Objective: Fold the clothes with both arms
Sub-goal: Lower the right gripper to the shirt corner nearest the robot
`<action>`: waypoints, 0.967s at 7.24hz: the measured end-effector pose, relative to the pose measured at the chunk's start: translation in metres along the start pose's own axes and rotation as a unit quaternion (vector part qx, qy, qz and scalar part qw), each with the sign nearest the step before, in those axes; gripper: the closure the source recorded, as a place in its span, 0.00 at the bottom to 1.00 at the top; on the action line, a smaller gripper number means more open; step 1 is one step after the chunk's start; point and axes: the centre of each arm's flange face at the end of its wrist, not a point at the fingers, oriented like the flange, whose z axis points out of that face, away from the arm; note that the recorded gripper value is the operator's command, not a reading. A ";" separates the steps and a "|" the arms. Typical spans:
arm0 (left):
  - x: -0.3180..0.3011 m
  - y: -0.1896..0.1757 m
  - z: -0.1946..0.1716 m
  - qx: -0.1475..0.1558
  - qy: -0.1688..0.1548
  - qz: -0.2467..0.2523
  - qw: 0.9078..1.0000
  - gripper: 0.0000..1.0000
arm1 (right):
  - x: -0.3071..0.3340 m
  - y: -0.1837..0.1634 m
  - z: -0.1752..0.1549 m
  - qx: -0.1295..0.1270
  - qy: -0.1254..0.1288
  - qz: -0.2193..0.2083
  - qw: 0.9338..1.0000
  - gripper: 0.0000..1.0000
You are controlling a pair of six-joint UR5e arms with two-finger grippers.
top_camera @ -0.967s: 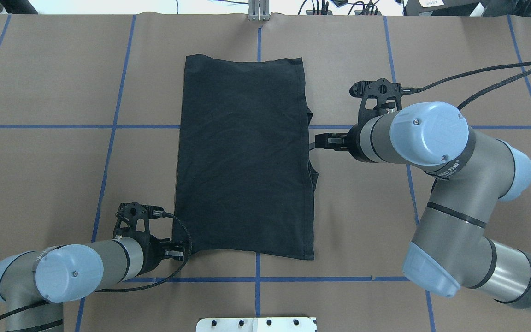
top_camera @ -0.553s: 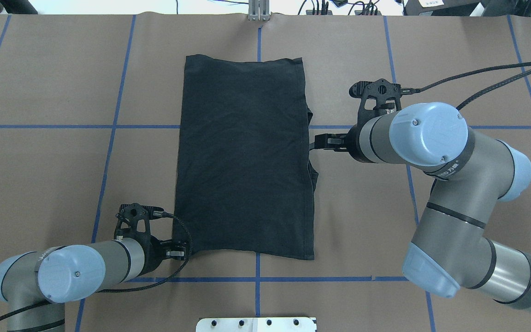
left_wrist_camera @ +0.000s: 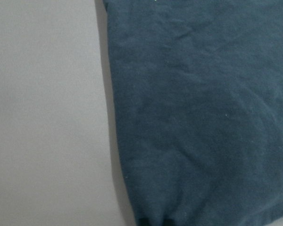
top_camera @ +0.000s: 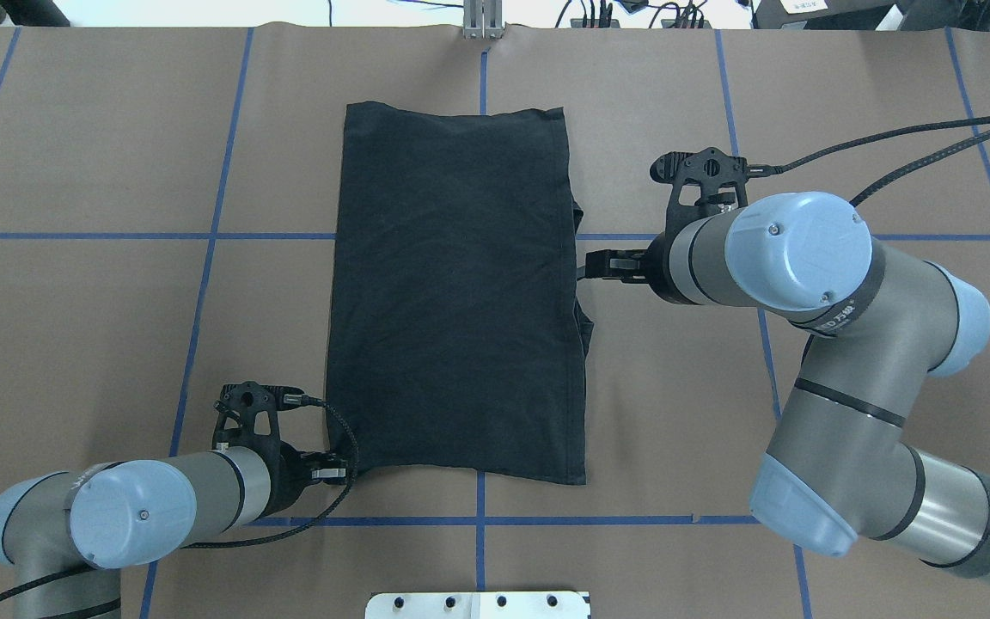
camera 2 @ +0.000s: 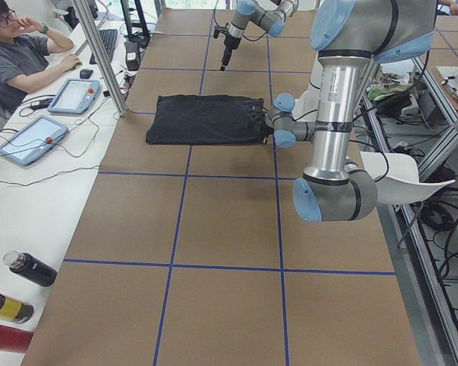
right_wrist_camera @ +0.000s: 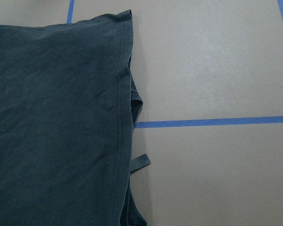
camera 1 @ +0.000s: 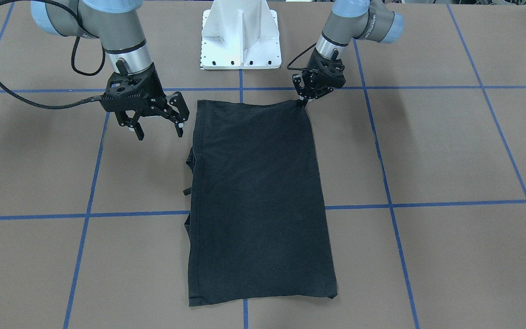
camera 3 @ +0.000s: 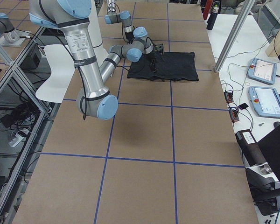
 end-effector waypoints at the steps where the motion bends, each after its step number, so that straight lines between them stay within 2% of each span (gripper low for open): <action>1: 0.001 0.000 -0.002 0.000 0.002 -0.002 1.000 1.00 | -0.004 0.004 0.000 0.000 -0.002 0.005 1.000 0.01; 2: 0.002 0.000 -0.002 0.000 0.003 -0.002 1.000 1.00 | -0.012 0.015 0.000 -0.003 -0.006 0.028 1.000 0.01; 4: 0.004 0.000 -0.002 0.000 0.005 -0.008 1.000 1.00 | -0.041 0.073 0.012 0.008 -0.004 0.100 0.995 0.00; 7: 0.006 0.000 -0.003 0.000 0.007 -0.015 1.000 1.00 | -0.069 0.158 0.039 -0.007 0.010 0.124 0.992 0.01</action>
